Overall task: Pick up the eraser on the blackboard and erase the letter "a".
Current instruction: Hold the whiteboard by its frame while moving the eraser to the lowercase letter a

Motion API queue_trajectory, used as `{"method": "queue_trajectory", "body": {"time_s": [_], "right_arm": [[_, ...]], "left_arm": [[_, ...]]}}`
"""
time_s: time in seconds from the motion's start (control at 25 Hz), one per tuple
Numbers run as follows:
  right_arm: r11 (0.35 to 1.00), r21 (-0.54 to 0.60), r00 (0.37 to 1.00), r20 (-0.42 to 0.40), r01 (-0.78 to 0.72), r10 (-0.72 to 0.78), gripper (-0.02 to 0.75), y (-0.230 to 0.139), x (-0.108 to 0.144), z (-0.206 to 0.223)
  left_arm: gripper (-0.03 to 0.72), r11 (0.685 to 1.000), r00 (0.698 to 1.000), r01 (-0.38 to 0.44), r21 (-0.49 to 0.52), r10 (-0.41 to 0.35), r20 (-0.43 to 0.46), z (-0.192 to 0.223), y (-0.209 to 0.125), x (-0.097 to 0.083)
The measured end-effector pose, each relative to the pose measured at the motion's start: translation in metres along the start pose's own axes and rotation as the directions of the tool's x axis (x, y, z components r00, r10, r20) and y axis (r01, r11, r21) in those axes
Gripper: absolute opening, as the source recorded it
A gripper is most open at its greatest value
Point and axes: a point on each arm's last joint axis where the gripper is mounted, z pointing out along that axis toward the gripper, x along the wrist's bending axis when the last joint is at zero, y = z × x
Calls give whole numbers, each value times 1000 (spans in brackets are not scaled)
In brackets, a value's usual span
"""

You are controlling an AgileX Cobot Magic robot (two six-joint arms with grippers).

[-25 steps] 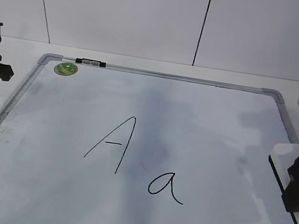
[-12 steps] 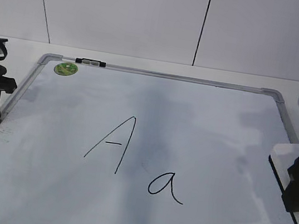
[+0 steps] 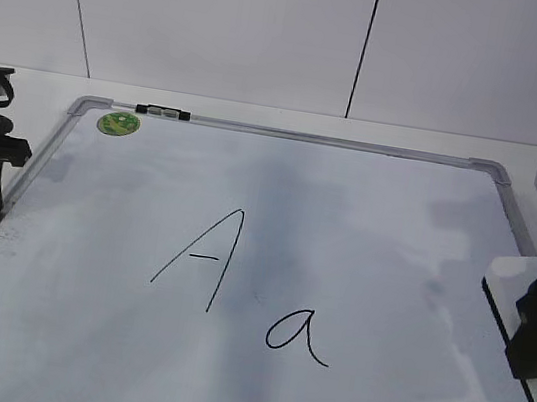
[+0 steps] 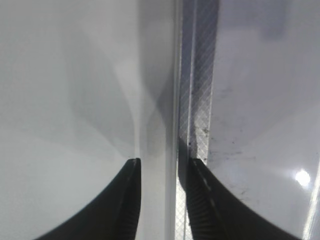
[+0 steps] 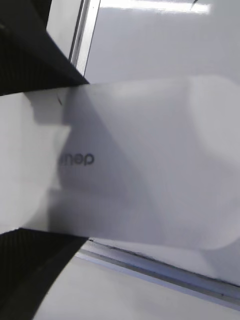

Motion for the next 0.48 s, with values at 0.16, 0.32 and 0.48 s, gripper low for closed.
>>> {"method": "queue_trajectory", "body": {"time_s": [0.16, 0.32, 0.48], "right_arm": [[1000, -4, 1000, 0, 0, 0, 561, 0, 0, 0], [1000, -8, 1000, -1, 0, 0, 561, 1, 0, 0], [1000, -10, 1000, -1, 0, 0, 561, 1, 0, 0]], "left_arm": [[235, 1000, 1000, 0, -2, 0, 0, 0, 0, 0], [235, 1000, 1000, 4, -5, -4, 3, 0, 0, 0], [235, 1000, 1000, 4, -6, -4, 2, 1, 1, 0]]}}
